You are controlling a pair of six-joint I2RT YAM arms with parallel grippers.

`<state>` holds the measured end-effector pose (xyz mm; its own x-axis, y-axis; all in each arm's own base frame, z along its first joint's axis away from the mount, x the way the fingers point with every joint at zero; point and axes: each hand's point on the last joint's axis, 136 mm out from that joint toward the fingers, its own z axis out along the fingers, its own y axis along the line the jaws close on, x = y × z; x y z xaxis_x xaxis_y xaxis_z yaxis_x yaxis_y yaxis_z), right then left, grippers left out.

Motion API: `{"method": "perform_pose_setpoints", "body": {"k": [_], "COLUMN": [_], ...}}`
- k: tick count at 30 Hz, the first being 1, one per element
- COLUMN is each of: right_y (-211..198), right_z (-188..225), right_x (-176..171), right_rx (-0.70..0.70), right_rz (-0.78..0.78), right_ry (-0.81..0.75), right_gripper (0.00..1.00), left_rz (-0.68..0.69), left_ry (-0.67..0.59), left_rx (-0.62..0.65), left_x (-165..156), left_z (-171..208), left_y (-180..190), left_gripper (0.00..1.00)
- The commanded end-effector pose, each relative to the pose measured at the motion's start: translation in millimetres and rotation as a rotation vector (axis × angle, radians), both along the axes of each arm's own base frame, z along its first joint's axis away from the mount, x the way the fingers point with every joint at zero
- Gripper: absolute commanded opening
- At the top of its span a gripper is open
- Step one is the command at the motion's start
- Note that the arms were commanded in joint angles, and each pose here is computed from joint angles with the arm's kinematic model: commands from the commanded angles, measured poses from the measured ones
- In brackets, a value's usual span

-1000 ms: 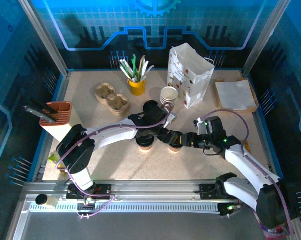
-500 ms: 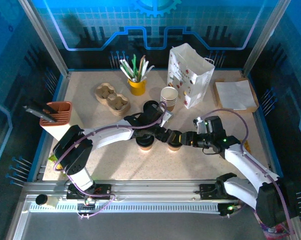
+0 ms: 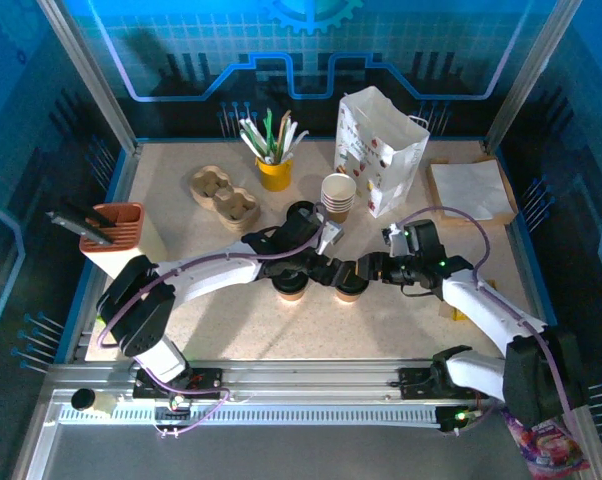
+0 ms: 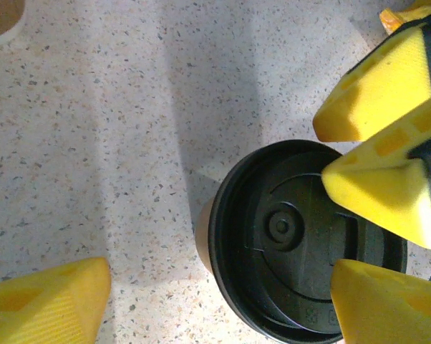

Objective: Pack the takeout coffee

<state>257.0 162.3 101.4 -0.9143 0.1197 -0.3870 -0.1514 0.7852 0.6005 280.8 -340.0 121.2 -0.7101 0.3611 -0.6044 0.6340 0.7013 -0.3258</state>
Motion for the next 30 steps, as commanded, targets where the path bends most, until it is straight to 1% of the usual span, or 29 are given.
{"method": "perform_pose_setpoints", "body": {"k": [1,5,9,11,14,19,22,25,30], "right_y": [-5,-9,-13,-13,-9,-6,-7,-6,6], "right_z": [3,-12,-30,-32,-19,20,37,46,51], "right_x": [9,1,-6,-8,-4,6,7,2,-12], "right_rx": [-0.024,-0.050,-0.073,-0.065,-0.046,-0.052,-0.133,-0.259,-0.441], "right_rz": [-0.001,-0.002,-0.004,-0.003,0.002,0.021,0.042,0.086,0.202], "right_ry": [-0.037,-0.014,0.019,0.026,0.000,-0.092,-0.158,-0.214,-0.246], "right_gripper": [0.58,0.57,0.56,0.56,0.56,0.58,0.64,0.72,0.82], "left_rz": [-0.040,-0.055,-0.051,-0.047,-0.033,-0.013,0.011,0.068,0.234], "left_ry": [0.001,0.008,0.009,0.003,-0.019,-0.085,-0.138,-0.173,-0.141], "left_rx": [0.049,0.097,0.157,0.163,0.118,0.015,-0.021,-0.029,-0.014], "left_x": [-7,-9,-12,-10,-5,5,10,13,16], "left_z": [-11,-24,-38,-37,-22,15,34,49,56], "left_y": [-1,1,12,13,6,-8,-5,10,63], "left_gripper": [0.81,0.81,0.81,0.81,0.81,0.81,0.81,0.82,0.82]}}
